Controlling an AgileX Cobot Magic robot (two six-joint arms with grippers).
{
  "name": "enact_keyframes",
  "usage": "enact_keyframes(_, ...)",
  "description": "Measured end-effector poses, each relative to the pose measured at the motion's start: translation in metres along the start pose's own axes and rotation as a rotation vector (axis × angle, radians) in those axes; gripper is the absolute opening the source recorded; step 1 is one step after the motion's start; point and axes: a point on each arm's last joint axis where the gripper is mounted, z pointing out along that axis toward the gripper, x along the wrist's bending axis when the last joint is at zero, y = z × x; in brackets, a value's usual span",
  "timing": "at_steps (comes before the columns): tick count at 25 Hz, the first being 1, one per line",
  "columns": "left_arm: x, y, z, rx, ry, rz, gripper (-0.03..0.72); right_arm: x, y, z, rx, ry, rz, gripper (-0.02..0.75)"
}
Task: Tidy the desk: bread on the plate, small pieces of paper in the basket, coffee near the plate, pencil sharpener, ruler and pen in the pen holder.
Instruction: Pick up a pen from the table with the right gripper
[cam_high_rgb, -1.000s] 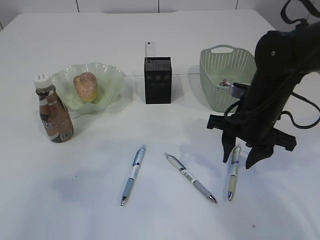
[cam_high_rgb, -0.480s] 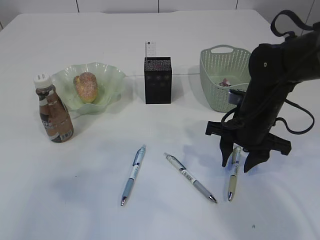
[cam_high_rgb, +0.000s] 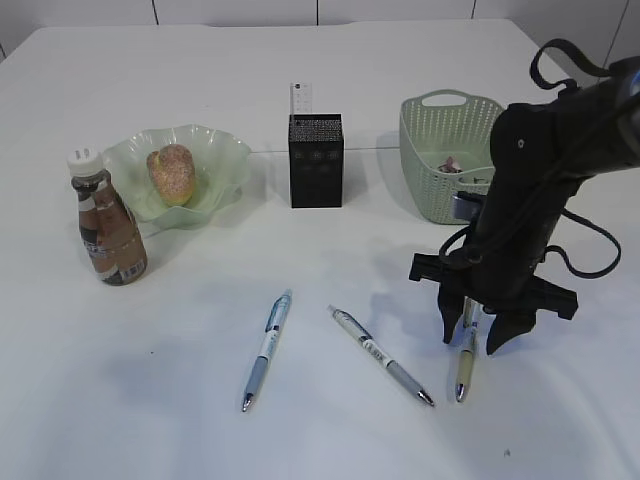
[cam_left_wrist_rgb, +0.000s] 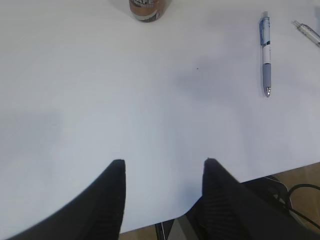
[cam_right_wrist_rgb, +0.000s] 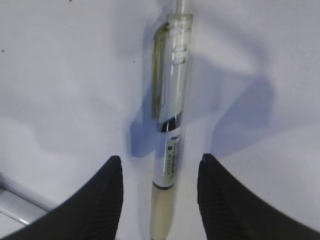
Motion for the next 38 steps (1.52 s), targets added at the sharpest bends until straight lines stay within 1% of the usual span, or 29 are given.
enact_keyframes(16,0.0,-0.0001,0.0,0.001,0.0,0.0,0.352,0.001,0.0025,0.0029,-0.019,0.009,-0.001,0.388)
enact_keyframes(38,0.0,-0.0002,0.0,0.002,0.0,0.0,0.352,0.0,0.0034,0.0029,-0.029,-0.003,-0.003,0.388)
